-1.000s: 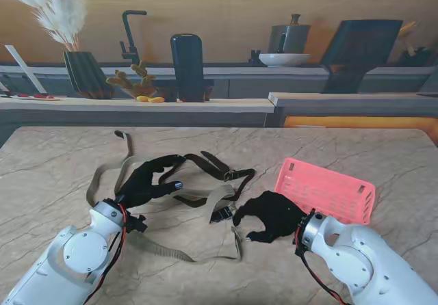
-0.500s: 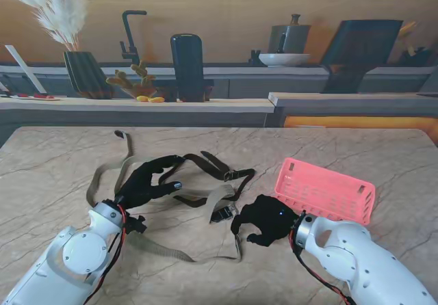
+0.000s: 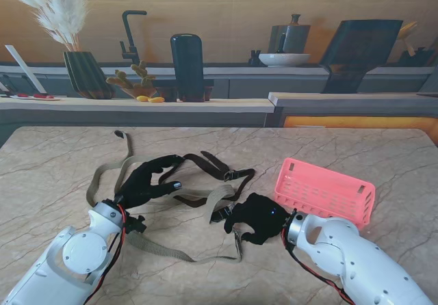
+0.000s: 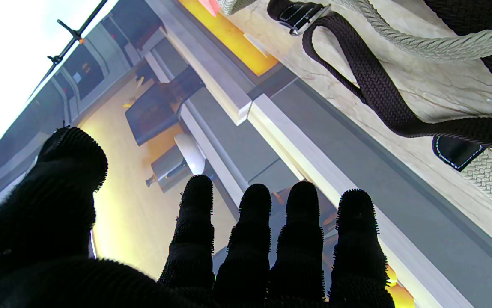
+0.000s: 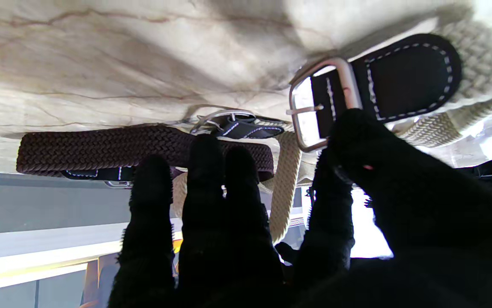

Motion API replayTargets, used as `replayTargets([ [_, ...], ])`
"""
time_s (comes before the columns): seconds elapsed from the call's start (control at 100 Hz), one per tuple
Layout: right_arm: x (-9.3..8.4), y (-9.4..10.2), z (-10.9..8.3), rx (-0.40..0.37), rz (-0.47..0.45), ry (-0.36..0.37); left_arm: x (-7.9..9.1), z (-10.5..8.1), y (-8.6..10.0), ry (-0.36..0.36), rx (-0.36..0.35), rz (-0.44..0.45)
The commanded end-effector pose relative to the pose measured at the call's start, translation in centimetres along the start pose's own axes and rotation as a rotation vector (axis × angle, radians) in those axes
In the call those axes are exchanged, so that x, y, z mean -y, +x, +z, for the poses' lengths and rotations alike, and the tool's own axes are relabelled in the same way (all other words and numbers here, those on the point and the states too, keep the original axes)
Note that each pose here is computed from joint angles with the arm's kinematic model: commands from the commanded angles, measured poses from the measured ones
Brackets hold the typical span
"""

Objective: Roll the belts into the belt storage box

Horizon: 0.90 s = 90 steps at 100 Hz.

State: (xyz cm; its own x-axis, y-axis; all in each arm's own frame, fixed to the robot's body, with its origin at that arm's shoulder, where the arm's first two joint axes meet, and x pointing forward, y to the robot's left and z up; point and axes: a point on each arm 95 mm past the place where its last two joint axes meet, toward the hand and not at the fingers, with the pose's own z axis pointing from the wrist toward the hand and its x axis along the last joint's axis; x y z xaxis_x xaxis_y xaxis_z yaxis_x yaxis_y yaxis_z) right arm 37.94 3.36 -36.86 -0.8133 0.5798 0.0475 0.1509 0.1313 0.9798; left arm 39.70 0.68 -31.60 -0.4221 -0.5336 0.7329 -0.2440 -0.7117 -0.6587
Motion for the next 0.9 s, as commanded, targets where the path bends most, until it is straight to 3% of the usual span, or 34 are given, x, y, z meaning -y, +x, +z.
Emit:
replayTargets([
  [0.0,0.2,0.2,0.2,-0.006,0.002,0.007,-0.3,-0.1,0.2,0.000,-0.001,-0.006],
  [0.47,1.2,-0.2,1.3,-0.048,0.040,0.116,-0.3,-0.1,0.1,0.000,0.001,-0.009],
  [0.69,0.5,-0.1,1.1,-0.055,0.199,0.176,-0.4,-0.1,0.2,-0.008,0.001,-0.016],
  [0.89,-1.0,-0.2,0.4,-0.025,0.325,0.163,-0.7,0.0,0.4,-0.022,-0.014,-0.032],
])
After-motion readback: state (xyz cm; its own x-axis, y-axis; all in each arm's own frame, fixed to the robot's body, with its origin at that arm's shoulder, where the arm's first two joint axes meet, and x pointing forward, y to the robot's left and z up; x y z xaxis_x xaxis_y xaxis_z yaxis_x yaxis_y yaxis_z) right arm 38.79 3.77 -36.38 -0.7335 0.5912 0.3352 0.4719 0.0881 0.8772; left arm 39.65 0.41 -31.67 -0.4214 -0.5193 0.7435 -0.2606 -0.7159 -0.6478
